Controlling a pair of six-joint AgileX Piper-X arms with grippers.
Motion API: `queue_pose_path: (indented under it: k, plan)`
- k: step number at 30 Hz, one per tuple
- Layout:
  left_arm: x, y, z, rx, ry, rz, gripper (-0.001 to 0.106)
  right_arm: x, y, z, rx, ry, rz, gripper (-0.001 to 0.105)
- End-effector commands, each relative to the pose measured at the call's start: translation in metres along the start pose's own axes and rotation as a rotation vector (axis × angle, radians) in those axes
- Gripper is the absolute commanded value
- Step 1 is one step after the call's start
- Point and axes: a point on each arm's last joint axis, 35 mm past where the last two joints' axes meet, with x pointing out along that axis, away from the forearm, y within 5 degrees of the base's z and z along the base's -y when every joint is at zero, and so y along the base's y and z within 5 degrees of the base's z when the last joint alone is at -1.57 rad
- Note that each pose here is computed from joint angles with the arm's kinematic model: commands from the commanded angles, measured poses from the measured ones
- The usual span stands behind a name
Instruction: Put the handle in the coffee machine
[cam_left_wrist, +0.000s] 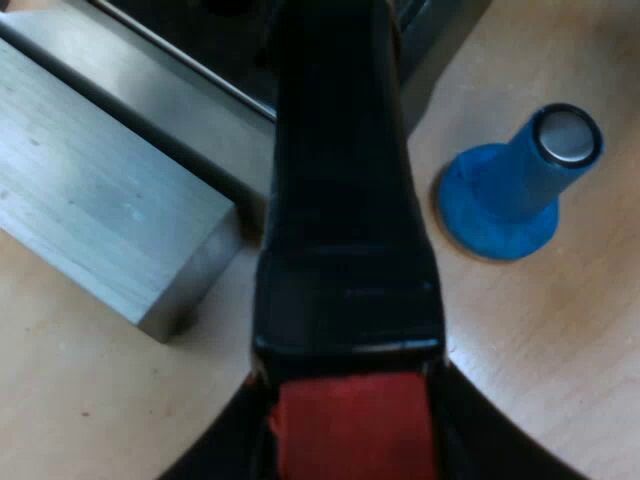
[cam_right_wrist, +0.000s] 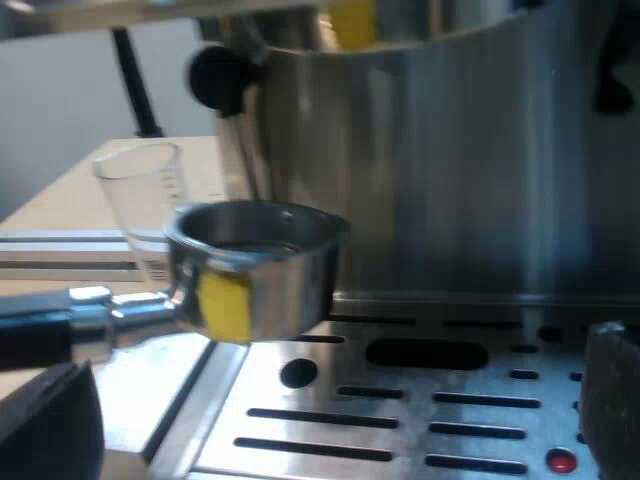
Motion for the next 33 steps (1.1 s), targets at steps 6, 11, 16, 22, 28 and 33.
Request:
queue_pose_path:
  k: [6,11,16,22,28,33]
  plan:
    - [-0.001,0.013,0.016,0.103,-0.042,-0.02,0.0,0.001,0.002,0.003,-0.004,-0.018,0.071,0.098]
    - [0.006,0.018,0.015,0.129,-0.027,-0.037,0.0,0.0,0.004,0.008,-0.161,-0.062,0.135,0.098]
    - [0.015,0.024,0.012,0.132,-0.031,-0.081,0.0,0.001,0.0,0.014,-0.118,-0.086,0.032,0.098]
    - [0.016,0.029,0.019,0.147,-0.116,-0.123,0.0,0.001,0.0,0.013,-0.121,-0.085,0.032,0.098]
    - [0.021,0.031,0.019,0.19,-0.166,-0.178,0.0,0.001,0.001,0.014,-0.122,-0.09,0.062,0.098]
    - [0.021,0.03,0.021,0.252,-0.241,-0.215,0.0,0.001,0.001,0.014,-0.122,-0.09,0.062,0.098]
